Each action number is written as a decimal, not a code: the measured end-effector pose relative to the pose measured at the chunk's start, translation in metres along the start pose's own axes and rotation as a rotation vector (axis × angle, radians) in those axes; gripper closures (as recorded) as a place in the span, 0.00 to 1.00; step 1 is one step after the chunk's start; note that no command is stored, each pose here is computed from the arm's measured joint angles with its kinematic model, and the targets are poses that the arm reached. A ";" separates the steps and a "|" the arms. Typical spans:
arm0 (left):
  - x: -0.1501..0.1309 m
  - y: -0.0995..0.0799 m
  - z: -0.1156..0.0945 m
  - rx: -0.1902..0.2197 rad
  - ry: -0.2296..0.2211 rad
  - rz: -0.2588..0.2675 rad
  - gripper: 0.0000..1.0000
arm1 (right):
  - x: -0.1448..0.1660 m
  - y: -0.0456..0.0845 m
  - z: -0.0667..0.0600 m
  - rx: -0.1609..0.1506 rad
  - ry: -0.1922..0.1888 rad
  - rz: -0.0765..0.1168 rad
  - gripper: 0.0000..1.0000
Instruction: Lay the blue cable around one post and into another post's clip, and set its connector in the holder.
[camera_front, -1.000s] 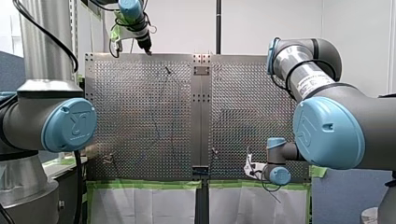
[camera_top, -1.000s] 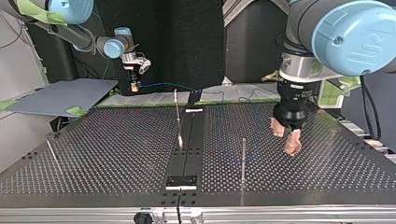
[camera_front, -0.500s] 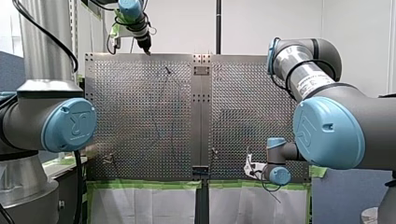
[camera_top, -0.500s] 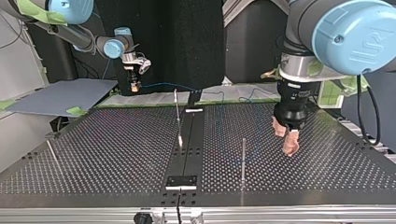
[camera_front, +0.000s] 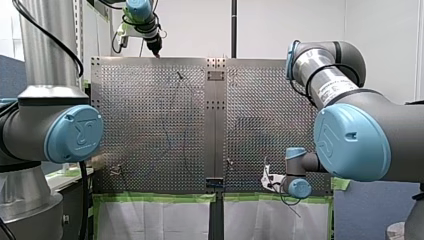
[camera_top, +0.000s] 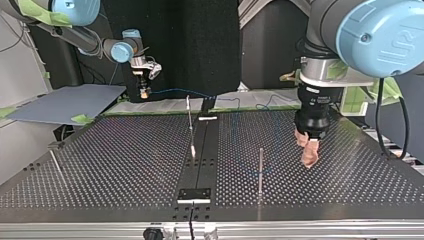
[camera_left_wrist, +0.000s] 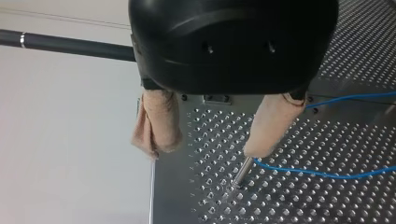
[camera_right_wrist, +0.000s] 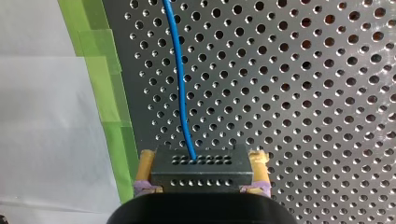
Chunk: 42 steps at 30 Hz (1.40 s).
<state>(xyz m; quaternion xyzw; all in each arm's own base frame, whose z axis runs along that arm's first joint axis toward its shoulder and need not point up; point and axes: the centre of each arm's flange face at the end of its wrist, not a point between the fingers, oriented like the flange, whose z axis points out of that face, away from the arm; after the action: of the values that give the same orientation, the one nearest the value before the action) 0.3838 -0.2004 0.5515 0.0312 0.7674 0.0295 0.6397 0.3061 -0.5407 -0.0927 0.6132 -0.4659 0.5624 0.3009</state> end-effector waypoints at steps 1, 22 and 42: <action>0.000 0.000 0.000 0.001 0.000 0.008 0.00 | 0.000 0.000 0.000 0.000 0.000 0.000 1.00; 0.000 -0.007 -0.003 0.040 -0.008 0.221 0.00 | 0.000 0.000 0.000 0.000 0.000 0.000 1.00; -0.002 -0.009 -0.006 0.043 -0.013 0.222 0.00 | 0.001 0.000 0.001 0.001 0.003 -0.010 1.00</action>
<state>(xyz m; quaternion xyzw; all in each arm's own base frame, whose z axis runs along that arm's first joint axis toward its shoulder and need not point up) 0.3782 -0.2091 0.5535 0.1302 0.7556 0.0834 0.6365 0.3065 -0.5415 -0.0922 0.6148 -0.4623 0.5619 0.3041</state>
